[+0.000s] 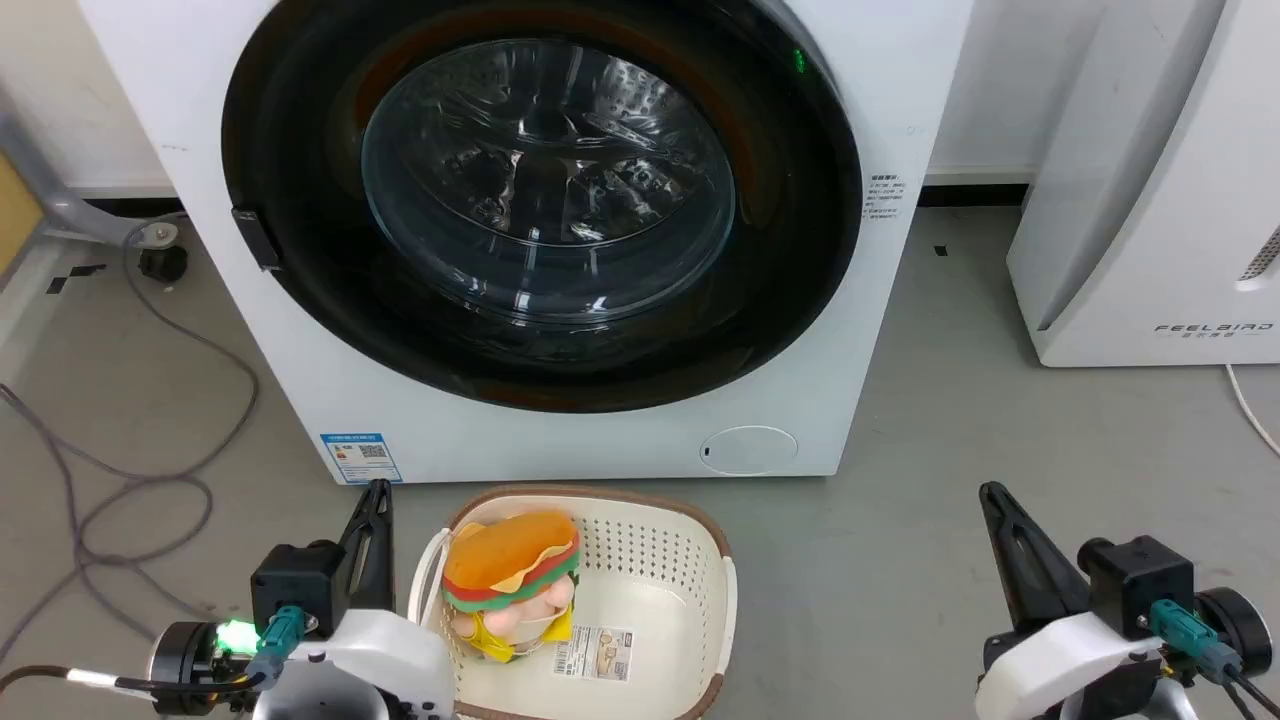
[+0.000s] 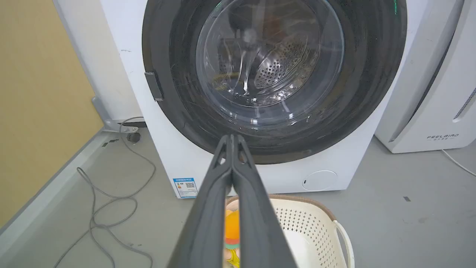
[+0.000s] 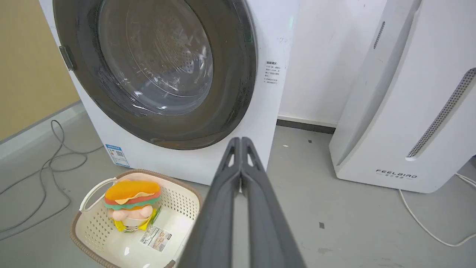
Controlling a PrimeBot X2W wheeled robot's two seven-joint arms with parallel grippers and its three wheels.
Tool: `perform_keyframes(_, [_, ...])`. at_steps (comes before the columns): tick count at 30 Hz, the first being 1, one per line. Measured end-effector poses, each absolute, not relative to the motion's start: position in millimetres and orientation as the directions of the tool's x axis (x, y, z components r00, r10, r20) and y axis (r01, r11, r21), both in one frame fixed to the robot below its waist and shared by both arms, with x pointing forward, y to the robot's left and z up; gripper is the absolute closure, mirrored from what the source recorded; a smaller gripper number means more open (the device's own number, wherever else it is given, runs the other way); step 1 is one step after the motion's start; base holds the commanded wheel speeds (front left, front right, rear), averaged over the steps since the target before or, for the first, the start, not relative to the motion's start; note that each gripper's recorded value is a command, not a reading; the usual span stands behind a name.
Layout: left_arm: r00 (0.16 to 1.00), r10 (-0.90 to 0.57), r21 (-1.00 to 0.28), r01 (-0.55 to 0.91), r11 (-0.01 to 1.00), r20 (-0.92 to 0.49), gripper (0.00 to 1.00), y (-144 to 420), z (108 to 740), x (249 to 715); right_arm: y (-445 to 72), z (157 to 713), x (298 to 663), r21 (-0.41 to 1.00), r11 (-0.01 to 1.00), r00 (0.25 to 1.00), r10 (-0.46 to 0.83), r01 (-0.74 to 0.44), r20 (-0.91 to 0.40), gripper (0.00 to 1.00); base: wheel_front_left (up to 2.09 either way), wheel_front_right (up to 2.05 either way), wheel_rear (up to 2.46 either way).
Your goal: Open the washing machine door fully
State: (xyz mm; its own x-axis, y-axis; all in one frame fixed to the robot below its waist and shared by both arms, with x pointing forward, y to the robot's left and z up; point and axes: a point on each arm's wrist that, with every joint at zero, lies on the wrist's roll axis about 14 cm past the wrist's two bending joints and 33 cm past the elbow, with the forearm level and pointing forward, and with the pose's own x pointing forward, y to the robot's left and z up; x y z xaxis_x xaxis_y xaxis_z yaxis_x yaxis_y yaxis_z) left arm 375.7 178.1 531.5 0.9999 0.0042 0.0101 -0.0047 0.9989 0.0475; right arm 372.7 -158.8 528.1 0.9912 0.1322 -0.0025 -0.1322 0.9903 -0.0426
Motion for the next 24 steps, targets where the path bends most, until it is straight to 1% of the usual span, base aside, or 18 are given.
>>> perform_keyframes(19, [1.0, 0.004, 0.047, -0.004, 0.999, 0.01, 1.0, 178.0, 531.4, 375.7, -158.8, 528.1, 372.7, -0.043, 0.99, 0.991, 0.132, -0.132, -0.003, 1.0, 0.0, 0.0, 0.0])
perform_keyframes(20, [1.0, 0.004, 0.047, -0.005, 0.999, 0.01, 0.0, 178.0, 531.5, 375.7, -158.8, 528.1, 372.7, -0.042, 0.99, 0.991, 0.132, -0.132, -0.003, 0.0, 0.0, 0.0, 0.0])
perform_keyframes(24, [1.0, 0.003, 0.047, -0.004, 0.999, 0.009, 0.0, 177.6, 531.1, 375.7, -158.3, 527.7, 372.6, -0.041, 0.99, 0.991, 0.134, -0.134, -0.004, 0.0, 0.0, 0.0, 0.0])
